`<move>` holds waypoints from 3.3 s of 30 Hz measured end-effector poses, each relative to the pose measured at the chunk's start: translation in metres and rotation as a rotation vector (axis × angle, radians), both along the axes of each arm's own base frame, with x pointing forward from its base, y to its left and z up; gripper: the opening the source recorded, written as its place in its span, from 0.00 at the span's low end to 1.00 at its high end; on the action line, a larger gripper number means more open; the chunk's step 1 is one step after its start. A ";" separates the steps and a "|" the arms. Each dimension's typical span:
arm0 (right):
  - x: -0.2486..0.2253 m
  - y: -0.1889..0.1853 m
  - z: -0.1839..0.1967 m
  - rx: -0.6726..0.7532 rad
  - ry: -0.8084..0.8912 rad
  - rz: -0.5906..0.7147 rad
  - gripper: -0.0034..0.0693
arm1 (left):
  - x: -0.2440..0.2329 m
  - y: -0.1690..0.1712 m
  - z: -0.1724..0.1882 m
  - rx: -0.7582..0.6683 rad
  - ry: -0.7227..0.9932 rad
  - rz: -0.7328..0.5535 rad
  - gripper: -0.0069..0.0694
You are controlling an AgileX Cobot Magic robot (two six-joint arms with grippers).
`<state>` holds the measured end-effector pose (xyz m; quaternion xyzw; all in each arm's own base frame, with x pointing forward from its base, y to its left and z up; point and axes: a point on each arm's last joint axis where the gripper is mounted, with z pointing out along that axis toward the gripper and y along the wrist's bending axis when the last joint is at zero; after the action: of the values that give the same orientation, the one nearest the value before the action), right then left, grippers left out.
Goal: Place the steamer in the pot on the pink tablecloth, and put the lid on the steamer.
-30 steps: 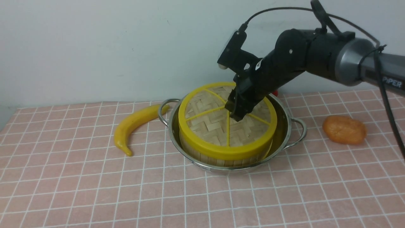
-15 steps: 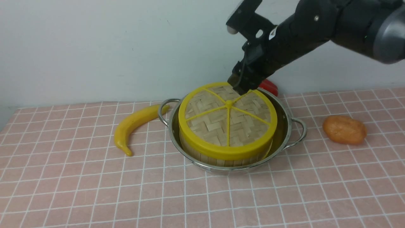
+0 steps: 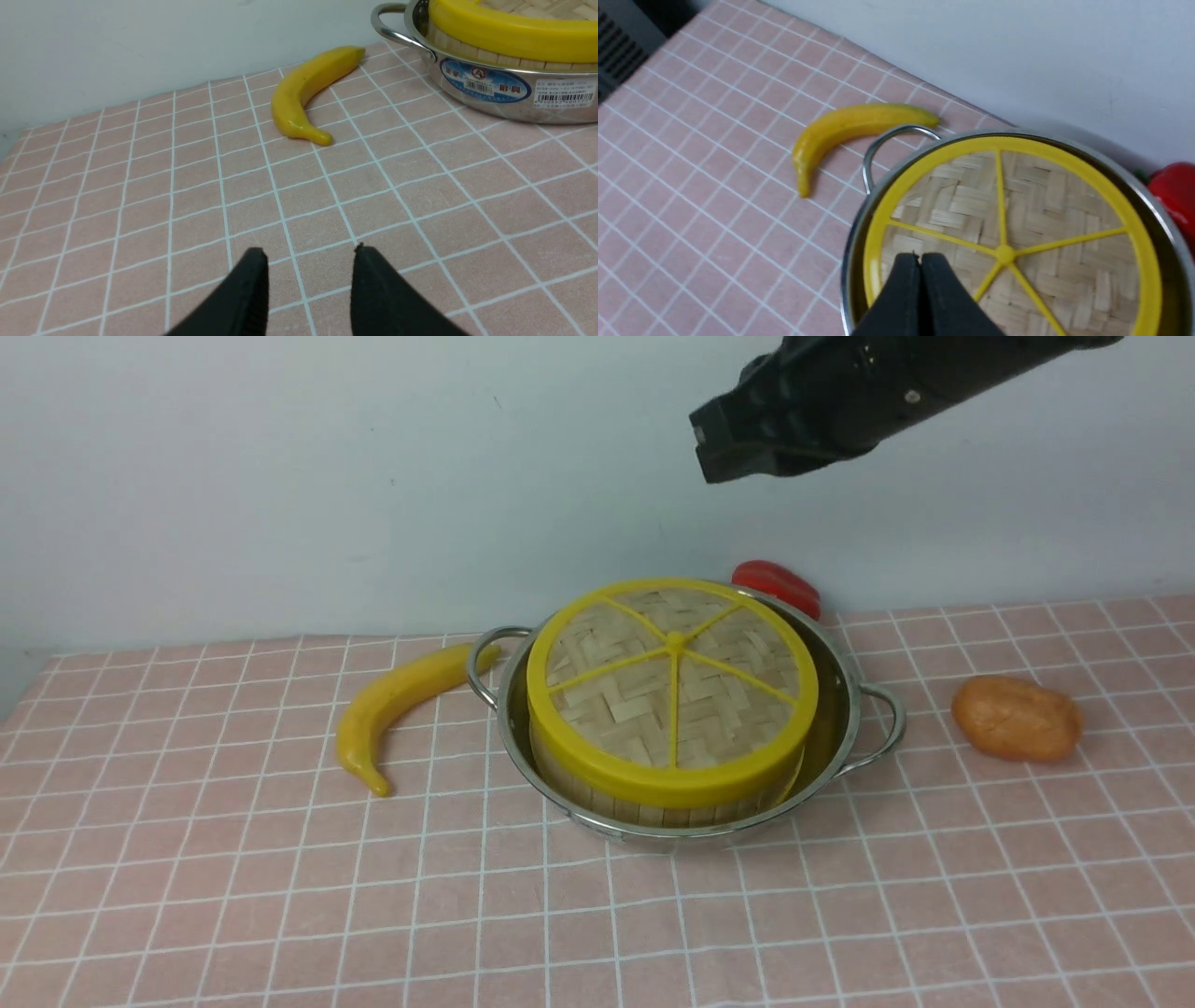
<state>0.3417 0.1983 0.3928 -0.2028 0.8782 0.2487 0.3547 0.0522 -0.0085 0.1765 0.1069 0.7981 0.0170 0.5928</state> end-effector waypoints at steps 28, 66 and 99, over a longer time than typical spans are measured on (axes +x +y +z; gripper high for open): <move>-0.207 -0.153 -0.098 -0.032 -0.276 -0.357 0.17 | 0.000 0.000 0.000 0.000 -0.001 0.000 0.41; -0.286 -0.193 -0.205 -0.032 -0.578 -0.605 0.34 | 0.000 0.000 0.000 0.000 -0.001 0.000 0.41; -0.286 -0.193 -0.205 -0.032 -0.578 -0.605 0.38 | 0.000 0.000 0.000 0.000 -0.001 0.000 0.41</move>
<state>0.0555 0.0057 0.1875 -0.0026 0.7663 0.0527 0.6404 0.0522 -0.0085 0.1766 0.1068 0.7978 0.0171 0.5931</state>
